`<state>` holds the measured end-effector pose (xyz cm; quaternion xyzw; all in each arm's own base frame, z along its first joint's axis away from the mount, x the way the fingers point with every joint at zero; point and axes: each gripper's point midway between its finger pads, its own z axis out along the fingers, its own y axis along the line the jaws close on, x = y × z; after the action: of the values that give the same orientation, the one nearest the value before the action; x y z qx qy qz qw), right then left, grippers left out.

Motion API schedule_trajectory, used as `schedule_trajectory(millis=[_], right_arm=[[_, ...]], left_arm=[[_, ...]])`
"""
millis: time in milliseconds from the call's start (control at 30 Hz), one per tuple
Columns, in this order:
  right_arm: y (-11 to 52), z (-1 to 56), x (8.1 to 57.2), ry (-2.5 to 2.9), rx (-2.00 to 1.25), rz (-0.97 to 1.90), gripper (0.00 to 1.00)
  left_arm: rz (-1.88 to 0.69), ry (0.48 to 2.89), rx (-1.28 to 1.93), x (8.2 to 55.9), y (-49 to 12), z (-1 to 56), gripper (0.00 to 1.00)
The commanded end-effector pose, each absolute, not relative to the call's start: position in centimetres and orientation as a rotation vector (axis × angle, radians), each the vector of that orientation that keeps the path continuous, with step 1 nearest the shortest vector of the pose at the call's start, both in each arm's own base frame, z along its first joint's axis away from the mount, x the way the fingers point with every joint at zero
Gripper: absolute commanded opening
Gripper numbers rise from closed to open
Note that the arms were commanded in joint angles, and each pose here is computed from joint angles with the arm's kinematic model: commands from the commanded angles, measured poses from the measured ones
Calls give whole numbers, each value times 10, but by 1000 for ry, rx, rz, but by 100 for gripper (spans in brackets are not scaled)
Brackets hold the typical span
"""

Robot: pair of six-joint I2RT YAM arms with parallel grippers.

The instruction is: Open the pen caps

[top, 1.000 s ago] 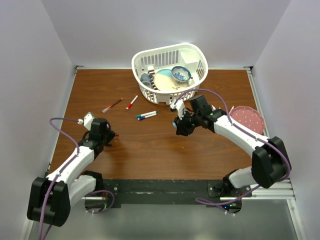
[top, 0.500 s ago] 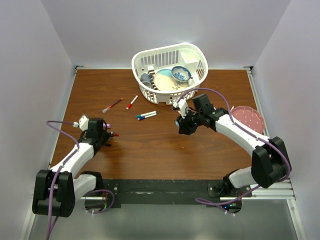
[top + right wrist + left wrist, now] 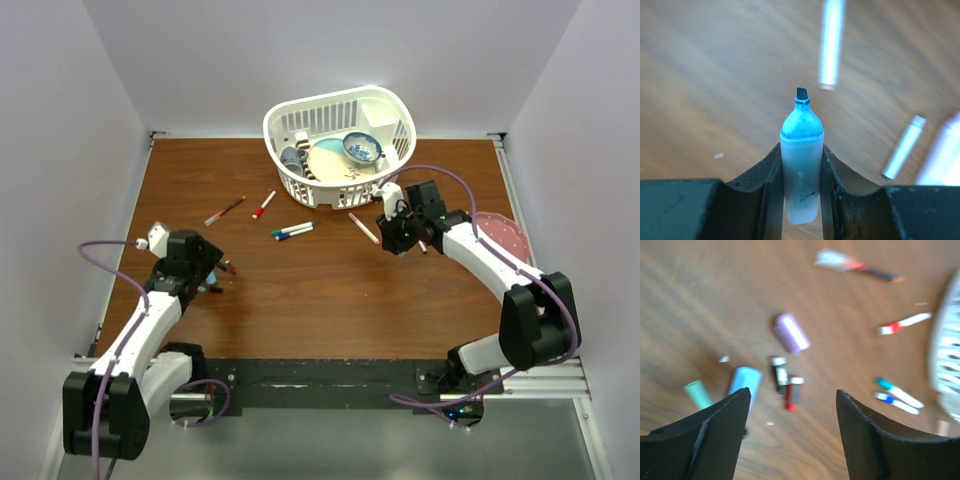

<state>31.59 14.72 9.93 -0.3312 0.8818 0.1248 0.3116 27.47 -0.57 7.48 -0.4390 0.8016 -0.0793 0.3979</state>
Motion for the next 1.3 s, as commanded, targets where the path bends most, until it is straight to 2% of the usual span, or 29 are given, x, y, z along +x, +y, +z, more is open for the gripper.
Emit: schedule_trajectory(millis=[0,67,233,367,467,700,933,1167,1267], right_arm=[[100,93,354,2380,-654,31,5],[87,82,358,2422,-640,-36,6],[55,65,364,2514,-582,-146,11],[41,65,366,2520,-558,-178,18],[32,66,369,2520,-541,-209,19],[22,58,376,2548,-529,-229,22],[19,51,379,2565,-527,-256,41],[15,68,384,2521,-526,-287,43],[29,86,378,2461,-650,-185,45]], left_arm=[[-328,1935,-996,295,-15,135,79],[-367,1934,-863,302,-23,153,85],[-612,1868,-317,308,-77,211,91],[-528,1842,-49,305,-81,230,92],[-411,1869,-69,306,-65,214,93],[-431,1849,-53,305,-68,214,93],[-432,1835,-52,303,-68,218,93],[-426,1831,-54,303,-67,219,93],[-426,1834,-55,303,-67,218,93]])
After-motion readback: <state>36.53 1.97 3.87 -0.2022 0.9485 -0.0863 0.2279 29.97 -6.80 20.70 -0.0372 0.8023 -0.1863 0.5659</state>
